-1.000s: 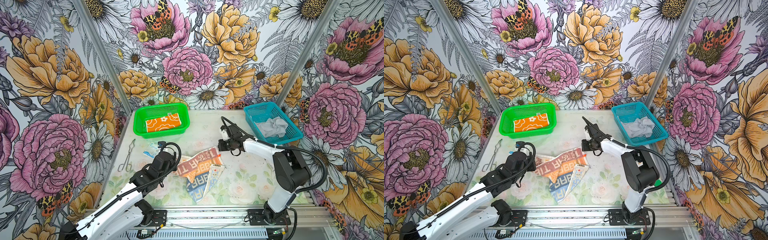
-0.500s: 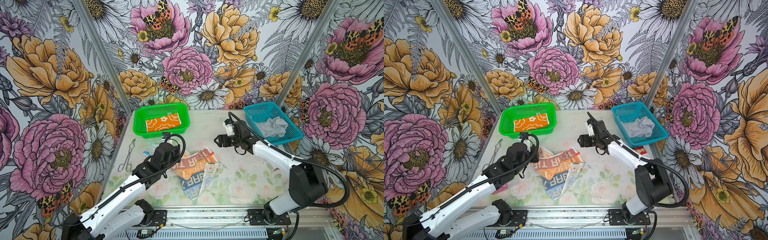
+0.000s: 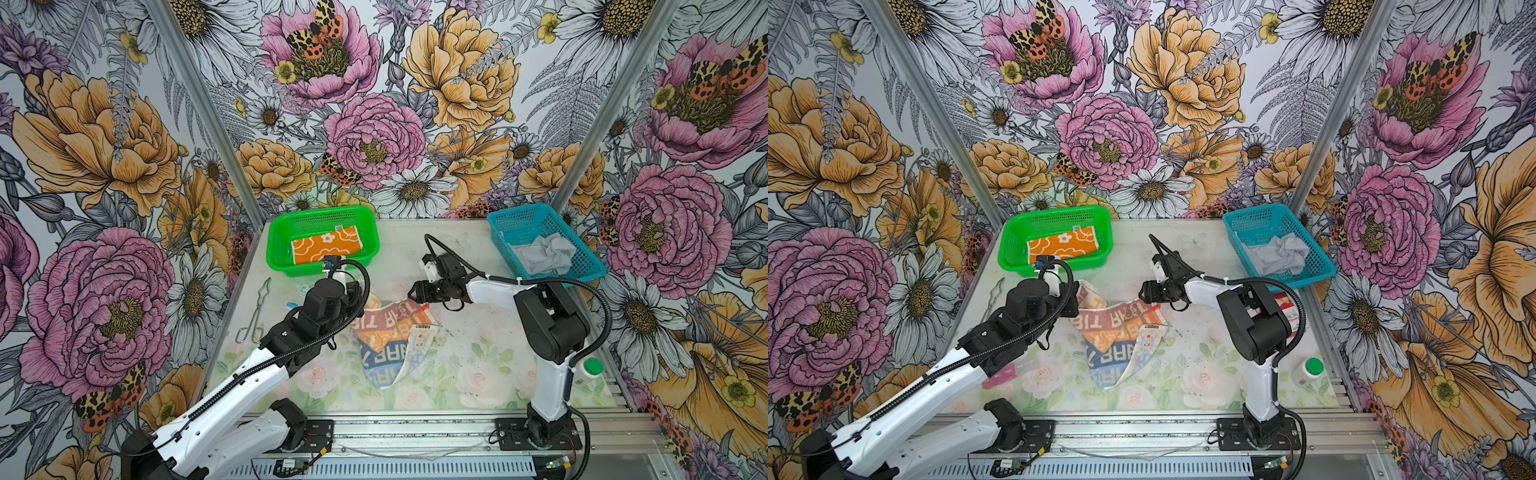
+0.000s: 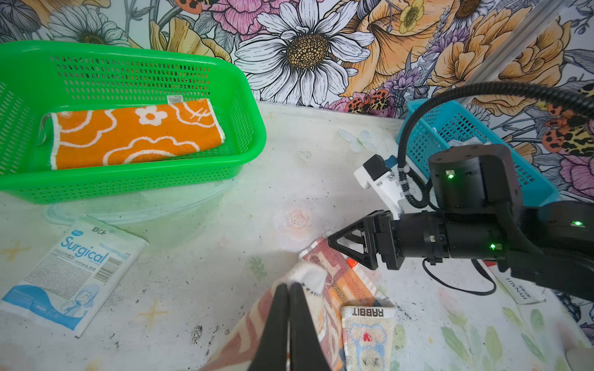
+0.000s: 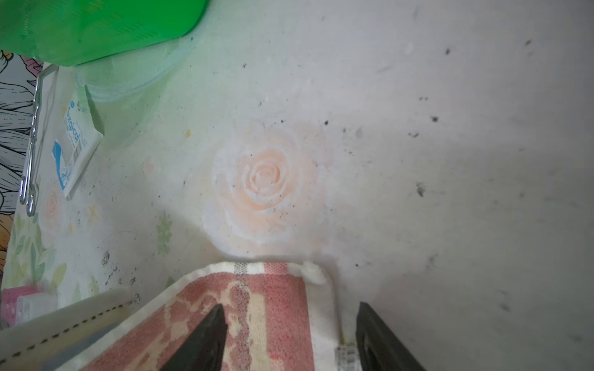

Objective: Fold and stack the towels

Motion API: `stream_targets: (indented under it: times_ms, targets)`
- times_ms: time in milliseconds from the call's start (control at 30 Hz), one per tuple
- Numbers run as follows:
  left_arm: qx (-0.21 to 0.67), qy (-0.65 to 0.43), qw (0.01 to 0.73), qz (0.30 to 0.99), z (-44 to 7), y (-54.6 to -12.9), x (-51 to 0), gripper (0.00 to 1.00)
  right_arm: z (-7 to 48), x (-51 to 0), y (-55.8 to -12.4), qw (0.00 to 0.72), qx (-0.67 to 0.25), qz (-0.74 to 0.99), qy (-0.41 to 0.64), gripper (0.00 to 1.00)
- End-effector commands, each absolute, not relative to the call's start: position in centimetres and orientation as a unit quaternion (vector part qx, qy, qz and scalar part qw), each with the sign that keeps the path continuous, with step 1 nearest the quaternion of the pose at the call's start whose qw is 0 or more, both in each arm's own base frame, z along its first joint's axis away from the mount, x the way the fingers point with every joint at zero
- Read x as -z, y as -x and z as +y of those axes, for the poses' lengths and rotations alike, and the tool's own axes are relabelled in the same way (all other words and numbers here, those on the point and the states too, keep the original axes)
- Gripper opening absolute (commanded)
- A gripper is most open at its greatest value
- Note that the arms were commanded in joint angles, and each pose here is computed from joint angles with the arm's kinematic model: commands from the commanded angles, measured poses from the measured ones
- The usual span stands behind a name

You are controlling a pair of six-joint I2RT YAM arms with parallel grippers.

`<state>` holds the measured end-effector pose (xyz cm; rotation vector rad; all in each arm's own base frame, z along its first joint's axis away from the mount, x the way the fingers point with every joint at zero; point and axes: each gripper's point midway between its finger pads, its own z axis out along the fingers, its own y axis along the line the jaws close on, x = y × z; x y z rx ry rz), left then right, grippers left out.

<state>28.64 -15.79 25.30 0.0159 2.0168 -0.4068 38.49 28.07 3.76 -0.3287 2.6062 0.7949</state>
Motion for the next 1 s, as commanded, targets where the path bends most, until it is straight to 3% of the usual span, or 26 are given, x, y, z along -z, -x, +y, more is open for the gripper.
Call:
stream_targets:
  times_ms: [0,133,167,200,233,433,667,800,967]
  targets:
    - [0.159,0.0,0.525,0.836,-15.1,-28.6,-25.7,0.0,29.1,-2.6,-37.1,0.173,-0.293,0.933,0.12,0.55]
    - [0.154,0.0,0.53,0.834,-14.9,-28.8,-26.4,0.0,29.7,-1.4,-35.4,0.152,-0.288,0.937,0.126,0.47]
    - [0.154,-0.001,0.53,0.834,-14.9,-28.9,-26.5,0.0,29.7,-1.1,-35.1,0.151,-0.282,0.939,0.127,0.37]
    - [0.153,0.001,0.53,0.834,-14.8,-28.9,-26.5,0.0,29.6,-0.9,-34.8,0.149,-0.279,0.94,0.125,0.14]
    - [0.153,0.001,0.532,0.833,-14.7,-28.9,-26.6,0.0,29.5,-0.8,-34.7,0.148,-0.276,0.942,0.123,0.0]
    - [0.148,0.001,0.524,0.839,-14.7,-29.3,-25.9,0.0,28.7,-3.6,-35.1,0.182,-0.264,0.938,0.129,0.0]
    - [0.135,0.012,0.504,0.853,-14.6,-32.1,-25.1,0.0,24.7,-17.0,-37.0,0.307,-0.244,0.907,0.156,0.0]
    - [0.129,0.013,0.513,0.849,-15.6,-34.3,-25.7,0.0,22.3,-24.3,-35.3,0.373,-0.235,0.881,0.17,0.0]
    - [0.136,0.01,0.524,0.841,-17.3,-37.4,-26.8,0.0,20.8,-29.4,-30.8,0.412,-0.261,0.854,0.181,0.0]
